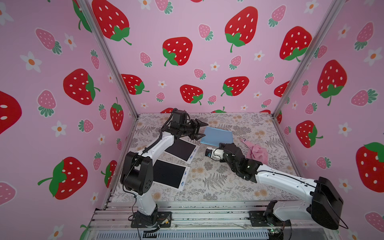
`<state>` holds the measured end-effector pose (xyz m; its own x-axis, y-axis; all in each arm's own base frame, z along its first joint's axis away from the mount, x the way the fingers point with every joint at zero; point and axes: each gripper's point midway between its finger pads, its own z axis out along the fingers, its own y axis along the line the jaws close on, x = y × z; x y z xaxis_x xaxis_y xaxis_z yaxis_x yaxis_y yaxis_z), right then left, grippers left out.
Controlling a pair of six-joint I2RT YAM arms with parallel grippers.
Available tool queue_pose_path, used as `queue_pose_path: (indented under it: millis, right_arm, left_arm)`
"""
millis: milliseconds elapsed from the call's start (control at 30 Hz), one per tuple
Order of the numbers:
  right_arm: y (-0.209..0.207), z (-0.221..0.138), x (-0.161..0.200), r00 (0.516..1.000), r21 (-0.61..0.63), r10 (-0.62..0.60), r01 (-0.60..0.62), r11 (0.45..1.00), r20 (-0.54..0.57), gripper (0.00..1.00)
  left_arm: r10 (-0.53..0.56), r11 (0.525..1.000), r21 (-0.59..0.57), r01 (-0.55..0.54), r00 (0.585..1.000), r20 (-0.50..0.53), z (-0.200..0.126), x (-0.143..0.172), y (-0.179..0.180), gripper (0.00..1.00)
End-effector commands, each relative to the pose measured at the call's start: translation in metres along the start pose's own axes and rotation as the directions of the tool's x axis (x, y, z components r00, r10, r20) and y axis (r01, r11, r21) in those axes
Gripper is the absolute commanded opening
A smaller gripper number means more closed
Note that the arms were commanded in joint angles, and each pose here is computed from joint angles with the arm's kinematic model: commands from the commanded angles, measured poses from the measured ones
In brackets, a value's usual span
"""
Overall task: Wipe the drawing tablet
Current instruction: Adjust the drawing tablet at the center of the board.
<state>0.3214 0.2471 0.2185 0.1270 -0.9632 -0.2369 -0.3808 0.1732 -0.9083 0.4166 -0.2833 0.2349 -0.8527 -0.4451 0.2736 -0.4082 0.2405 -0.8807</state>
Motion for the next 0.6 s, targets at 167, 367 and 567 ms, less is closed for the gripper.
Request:
queue_pose_path:
  millis: [167,367,567]
  right_arm:
    - [-0.030,0.004,-0.004,0.999,0.170,-0.029,0.035,0.985,-0.037,0.00]
    - [-0.015,0.002,0.007,0.997,0.140,-0.048,0.057,0.988,-0.066,0.00]
    - [0.021,-0.002,0.021,0.991,0.087,-0.075,0.084,0.993,-0.108,0.00]
  left_arm:
    - [-0.020,0.988,-0.155,0.024,0.999,0.030,-0.016,0.004,0.027,0.72]
    - [0.022,0.979,-0.201,-0.014,0.999,0.038,-0.018,0.000,0.036,0.74]
    - [0.033,0.970,-0.241,-0.031,0.999,0.003,-0.008,0.003,0.066,0.75]
